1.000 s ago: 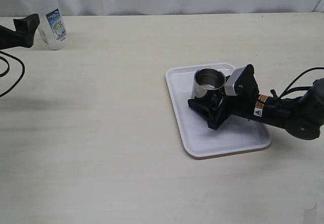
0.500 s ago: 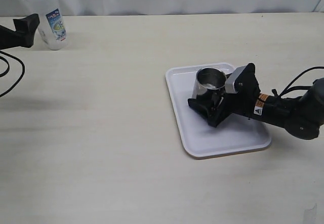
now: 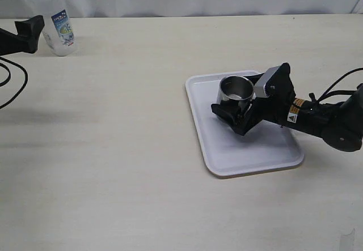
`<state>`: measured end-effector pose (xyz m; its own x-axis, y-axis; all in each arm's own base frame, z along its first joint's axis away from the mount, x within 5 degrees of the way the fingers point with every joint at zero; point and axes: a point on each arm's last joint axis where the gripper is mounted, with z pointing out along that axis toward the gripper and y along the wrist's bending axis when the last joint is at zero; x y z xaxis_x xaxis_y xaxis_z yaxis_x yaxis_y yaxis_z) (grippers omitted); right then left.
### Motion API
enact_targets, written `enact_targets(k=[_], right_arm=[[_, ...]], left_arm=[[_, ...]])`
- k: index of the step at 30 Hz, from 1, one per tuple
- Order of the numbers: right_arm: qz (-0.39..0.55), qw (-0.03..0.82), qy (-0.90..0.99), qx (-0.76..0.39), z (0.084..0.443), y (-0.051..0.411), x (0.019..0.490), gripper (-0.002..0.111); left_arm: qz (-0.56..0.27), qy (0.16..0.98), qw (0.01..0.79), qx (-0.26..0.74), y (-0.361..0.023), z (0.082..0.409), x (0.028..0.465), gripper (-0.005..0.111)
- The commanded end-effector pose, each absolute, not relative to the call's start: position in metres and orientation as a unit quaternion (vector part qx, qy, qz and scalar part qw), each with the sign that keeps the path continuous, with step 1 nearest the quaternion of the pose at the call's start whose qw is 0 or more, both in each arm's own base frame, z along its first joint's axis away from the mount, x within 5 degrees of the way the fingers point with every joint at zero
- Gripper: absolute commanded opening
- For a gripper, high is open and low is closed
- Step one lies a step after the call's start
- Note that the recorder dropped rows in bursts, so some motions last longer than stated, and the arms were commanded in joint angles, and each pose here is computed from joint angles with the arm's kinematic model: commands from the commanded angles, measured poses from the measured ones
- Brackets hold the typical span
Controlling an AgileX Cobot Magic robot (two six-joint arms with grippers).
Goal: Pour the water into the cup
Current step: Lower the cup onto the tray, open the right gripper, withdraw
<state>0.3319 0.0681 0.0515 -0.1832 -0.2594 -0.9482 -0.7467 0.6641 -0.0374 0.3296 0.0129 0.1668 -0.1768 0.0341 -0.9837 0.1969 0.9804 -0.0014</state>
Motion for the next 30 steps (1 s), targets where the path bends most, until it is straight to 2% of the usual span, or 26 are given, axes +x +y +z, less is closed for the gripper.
enact_targets(k=[1,11,15,17,20,21,24,27,30], right_arm=[[0.226,0.551,0.726,-0.343,0.062,0.068,0.330,0.092],[0.234,0.576,0.709,-0.333,0.087,0.069,0.333,0.092],[0.250,0.593,0.696,-0.317,0.116,0.070,0.334,0.092],[0.268,0.604,0.686,-0.303,0.140,0.070,0.333,0.089],[0.286,0.622,0.673,-0.281,0.187,0.070,0.326,0.054],[0.288,0.627,0.667,-0.280,0.203,0.070,0.322,0.039],[0.271,0.646,0.638,-0.320,0.244,0.072,0.304,0.004],[0.298,0.659,0.634,-0.274,0.285,0.070,0.285,0.004],[0.282,0.659,0.654,-0.243,0.304,0.065,0.273,0.004]], left_arm=[[-0.065,0.757,0.645,0.077,0.013,0.170,0.328,0.098],[-0.065,0.757,0.645,0.077,0.013,0.170,0.328,0.098],[-0.065,0.757,0.645,0.077,0.013,0.170,0.328,0.098],[-0.064,0.757,0.645,0.077,0.013,0.170,0.328,0.098],[-0.059,0.757,0.647,0.076,0.013,0.181,0.326,0.098],[-0.053,0.757,0.646,0.077,0.014,0.187,0.324,0.098],[-0.045,0.761,0.644,0.069,0.015,0.204,0.316,0.098],[-0.044,0.746,0.662,0.062,0.013,0.226,0.297,0.098],[-0.035,0.739,0.670,0.063,0.012,0.240,0.280,0.098]])
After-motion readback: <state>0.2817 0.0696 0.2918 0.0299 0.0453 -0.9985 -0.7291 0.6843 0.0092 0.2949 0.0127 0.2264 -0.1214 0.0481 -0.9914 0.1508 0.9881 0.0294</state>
